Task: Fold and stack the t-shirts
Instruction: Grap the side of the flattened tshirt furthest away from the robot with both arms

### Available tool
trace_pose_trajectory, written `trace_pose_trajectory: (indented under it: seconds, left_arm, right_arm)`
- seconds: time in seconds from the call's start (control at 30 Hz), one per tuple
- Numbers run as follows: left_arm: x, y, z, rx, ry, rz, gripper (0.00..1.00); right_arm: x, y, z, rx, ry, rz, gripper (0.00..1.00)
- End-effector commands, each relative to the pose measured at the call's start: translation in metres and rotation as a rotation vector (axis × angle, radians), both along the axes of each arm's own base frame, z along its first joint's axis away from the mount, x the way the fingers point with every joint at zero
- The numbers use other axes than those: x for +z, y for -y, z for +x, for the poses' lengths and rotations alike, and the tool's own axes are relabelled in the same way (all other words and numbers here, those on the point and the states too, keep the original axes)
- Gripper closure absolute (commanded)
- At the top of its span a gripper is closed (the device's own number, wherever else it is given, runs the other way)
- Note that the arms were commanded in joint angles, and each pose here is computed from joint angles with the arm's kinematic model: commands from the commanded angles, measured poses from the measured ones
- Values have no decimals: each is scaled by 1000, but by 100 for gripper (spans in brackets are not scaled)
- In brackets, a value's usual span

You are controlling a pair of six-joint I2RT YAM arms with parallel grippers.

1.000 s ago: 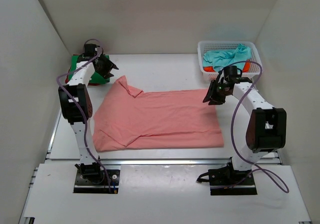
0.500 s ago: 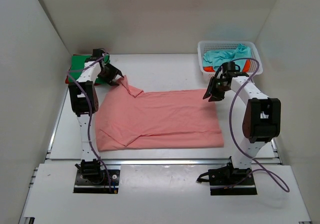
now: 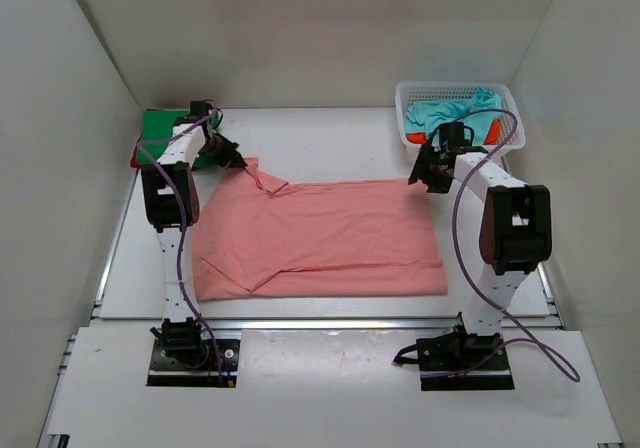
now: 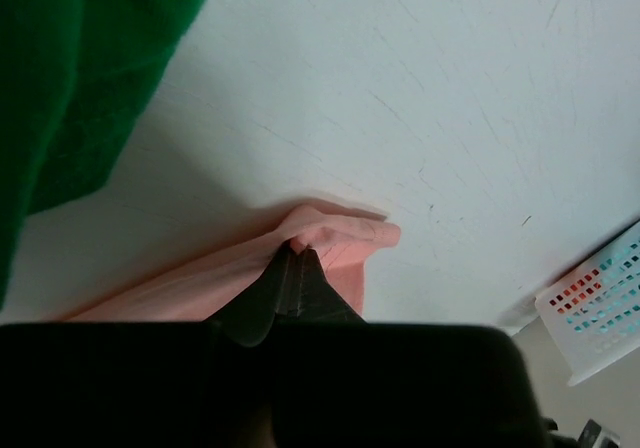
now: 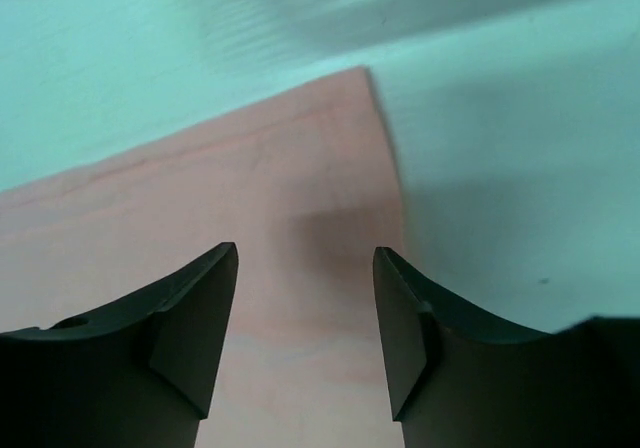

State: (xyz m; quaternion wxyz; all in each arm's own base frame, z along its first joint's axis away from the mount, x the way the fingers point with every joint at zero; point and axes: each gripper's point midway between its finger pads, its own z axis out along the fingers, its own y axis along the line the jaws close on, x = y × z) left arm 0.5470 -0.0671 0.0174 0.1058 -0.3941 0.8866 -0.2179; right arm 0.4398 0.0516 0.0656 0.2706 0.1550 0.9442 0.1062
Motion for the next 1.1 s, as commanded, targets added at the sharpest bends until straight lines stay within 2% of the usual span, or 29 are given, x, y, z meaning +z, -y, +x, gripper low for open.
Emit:
trace_pose_trajectory:
  seconds: [0.0, 0.27, 0.4, 0.47, 0.53, 0.63, 0.8, 0.93, 1.07]
  left_arm:
    - [22, 5, -11, -33, 14, -11, 100]
    - [33, 9, -16, -54, 39, -33, 100]
    - [39, 4, -19, -48, 55, -33, 100]
    - [42, 1, -18, -39, 63, -35, 100]
    - [47, 0, -17, -38, 69, -42, 100]
    - [53, -8, -14, -22, 86, -36, 100]
    - [65, -1, -12, -37, 110, -60, 100]
    - [93, -2, -3, -54, 170, -63, 100]
    - [102, -7, -15, -62, 165, -67, 100]
  right_arm:
    - [-8, 14, 35, -89, 80, -86, 44]
    - [-40, 16, 59, -92, 24, -148, 44]
    - [-39, 16, 66, -75, 34, -163, 47]
    - [-40, 17, 67, -71, 31, -157, 59]
    - [-39, 18, 67, -71, 24, -165, 83]
    - [-35, 18, 62, -78, 22, -169, 98]
    - [-19, 20, 67, -77, 87, -167, 100]
    - [-3, 19, 75, -52, 150, -157, 99]
    - [9, 21, 73, -34, 185, -144, 100]
